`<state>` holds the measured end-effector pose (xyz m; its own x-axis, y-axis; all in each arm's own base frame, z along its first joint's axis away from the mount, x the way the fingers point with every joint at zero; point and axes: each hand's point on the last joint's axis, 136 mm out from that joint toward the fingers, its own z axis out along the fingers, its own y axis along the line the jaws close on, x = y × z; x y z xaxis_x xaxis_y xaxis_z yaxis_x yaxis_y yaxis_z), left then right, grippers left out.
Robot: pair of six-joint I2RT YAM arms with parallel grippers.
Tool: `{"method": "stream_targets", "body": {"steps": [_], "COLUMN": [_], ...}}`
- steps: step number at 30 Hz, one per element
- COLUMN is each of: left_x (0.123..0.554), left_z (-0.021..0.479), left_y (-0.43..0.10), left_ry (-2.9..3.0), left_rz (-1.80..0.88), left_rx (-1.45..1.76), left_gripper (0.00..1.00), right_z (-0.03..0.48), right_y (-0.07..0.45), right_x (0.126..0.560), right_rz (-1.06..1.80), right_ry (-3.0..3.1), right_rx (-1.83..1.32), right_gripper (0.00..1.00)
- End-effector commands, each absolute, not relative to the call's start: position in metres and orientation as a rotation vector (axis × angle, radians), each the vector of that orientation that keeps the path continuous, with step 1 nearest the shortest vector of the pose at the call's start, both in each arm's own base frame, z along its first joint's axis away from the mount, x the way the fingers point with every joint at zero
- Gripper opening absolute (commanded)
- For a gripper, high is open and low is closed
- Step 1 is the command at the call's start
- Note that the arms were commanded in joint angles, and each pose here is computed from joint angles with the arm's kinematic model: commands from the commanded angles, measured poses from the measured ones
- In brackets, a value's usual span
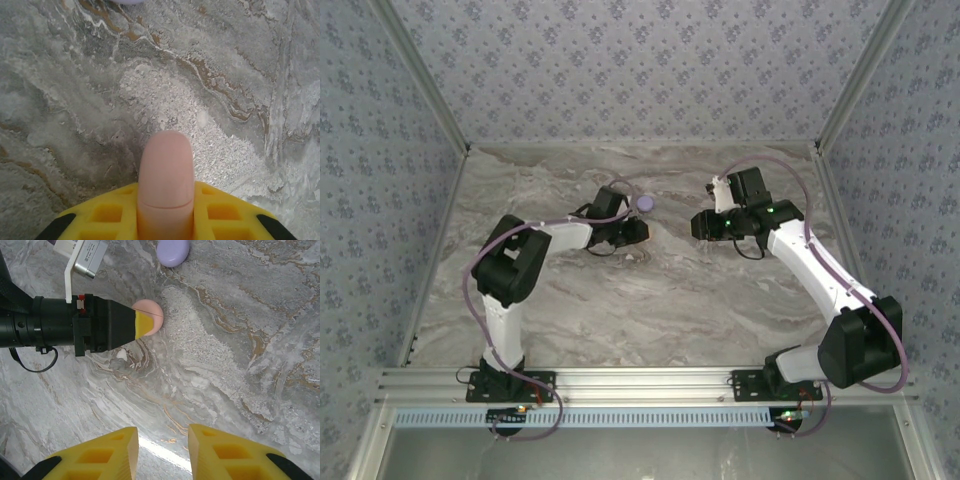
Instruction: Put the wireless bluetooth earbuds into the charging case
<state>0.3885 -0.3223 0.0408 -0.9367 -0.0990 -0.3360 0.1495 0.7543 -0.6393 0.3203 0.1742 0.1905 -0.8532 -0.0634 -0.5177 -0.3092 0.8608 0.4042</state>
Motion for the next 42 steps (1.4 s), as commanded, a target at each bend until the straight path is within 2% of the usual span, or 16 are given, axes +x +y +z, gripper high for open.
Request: {"method": "stream_targets", "body": {"steps": [1,8,12,18,26,32,42], "left_x": [0.391,0.391,0.392,0.389,0.372,0.366,0.374], "left_z": [0.040,0.036,0.043,0.066,0.104,0.129,0.153], "left_y": [-0.323,-0.314,-0.302,-0.278,-0.238,-0.193,-0.106], "left_ry": [2.625,2.642,2.634,2.600,2.551,2.474,2.314], "left_rz": [-0.988,-0.901,-0.804,-0.632,-0.400,-0.212,0.023], "left_rx": [0.034,0.049,0.083,0.152,0.280,0.318,0.128], "left_gripper": [0.26,0.53,0.61,0.63,0.64,0.64,0.65], "right_z": [0.186,0.183,0.178,0.169,0.166,0.158,0.136], "right_y": [0.169,0.165,0.158,0.131,0.059,0.019,-0.030], "right_x": [0.319,0.320,0.321,0.332,0.350,0.356,0.364], "right_rz": [0.658,0.645,0.603,0.398,-0.021,-0.081,-0.246], "right_ry": [2.552,2.558,2.567,2.545,2.400,2.306,2.218], "right_rx": [-0.243,-0.232,-0.217,-0.158,0.114,0.248,0.341], "right_gripper": [0.35,0.35,0.37,0.40,0.42,0.43,0.44]}}
